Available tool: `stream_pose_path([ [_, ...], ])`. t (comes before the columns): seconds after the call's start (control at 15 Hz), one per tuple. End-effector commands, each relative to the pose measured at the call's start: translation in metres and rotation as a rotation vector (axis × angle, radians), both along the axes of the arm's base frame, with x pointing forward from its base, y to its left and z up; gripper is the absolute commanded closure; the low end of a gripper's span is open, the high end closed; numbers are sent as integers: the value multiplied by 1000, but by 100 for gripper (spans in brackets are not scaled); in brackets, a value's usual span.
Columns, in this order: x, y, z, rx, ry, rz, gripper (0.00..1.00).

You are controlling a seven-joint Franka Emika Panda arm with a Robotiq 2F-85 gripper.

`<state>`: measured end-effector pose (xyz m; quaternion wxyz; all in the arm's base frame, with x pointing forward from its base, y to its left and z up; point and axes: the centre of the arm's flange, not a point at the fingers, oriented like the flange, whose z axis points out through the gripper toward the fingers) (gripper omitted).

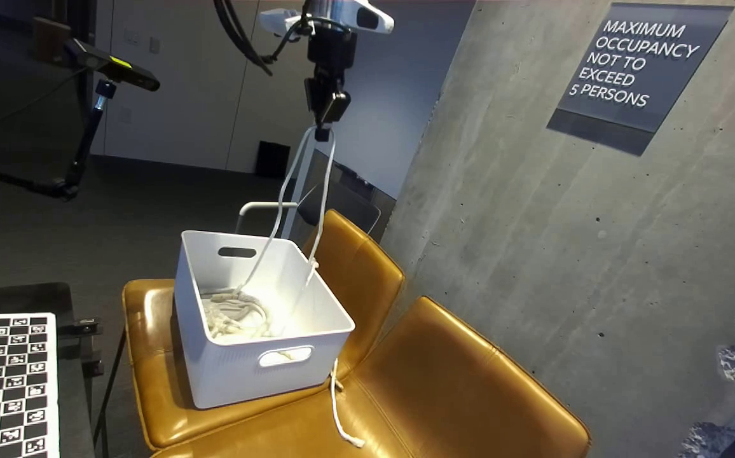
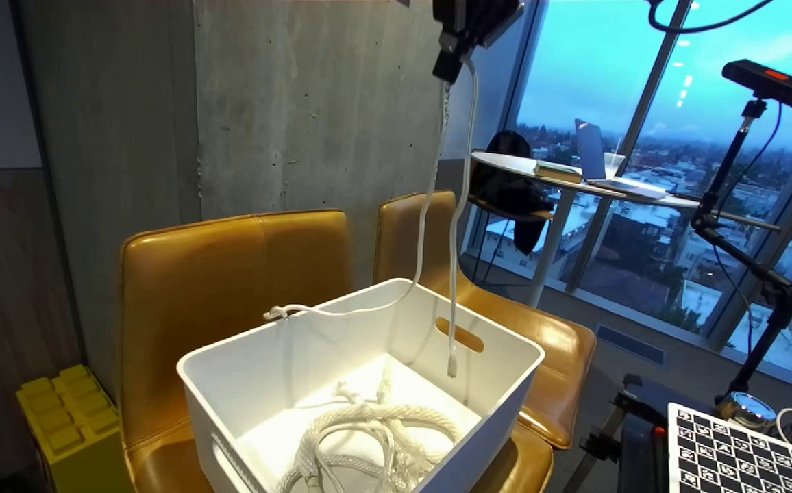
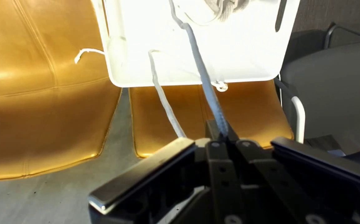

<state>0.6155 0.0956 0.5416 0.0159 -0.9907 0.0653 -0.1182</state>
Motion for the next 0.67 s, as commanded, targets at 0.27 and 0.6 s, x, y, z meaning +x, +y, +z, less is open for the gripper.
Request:
stream_pose_path([
  [0.27, -8, 0, -68, 18, 43, 26, 99],
  [0.6, -7, -5, -131, -8, 163, 33, 58],
])
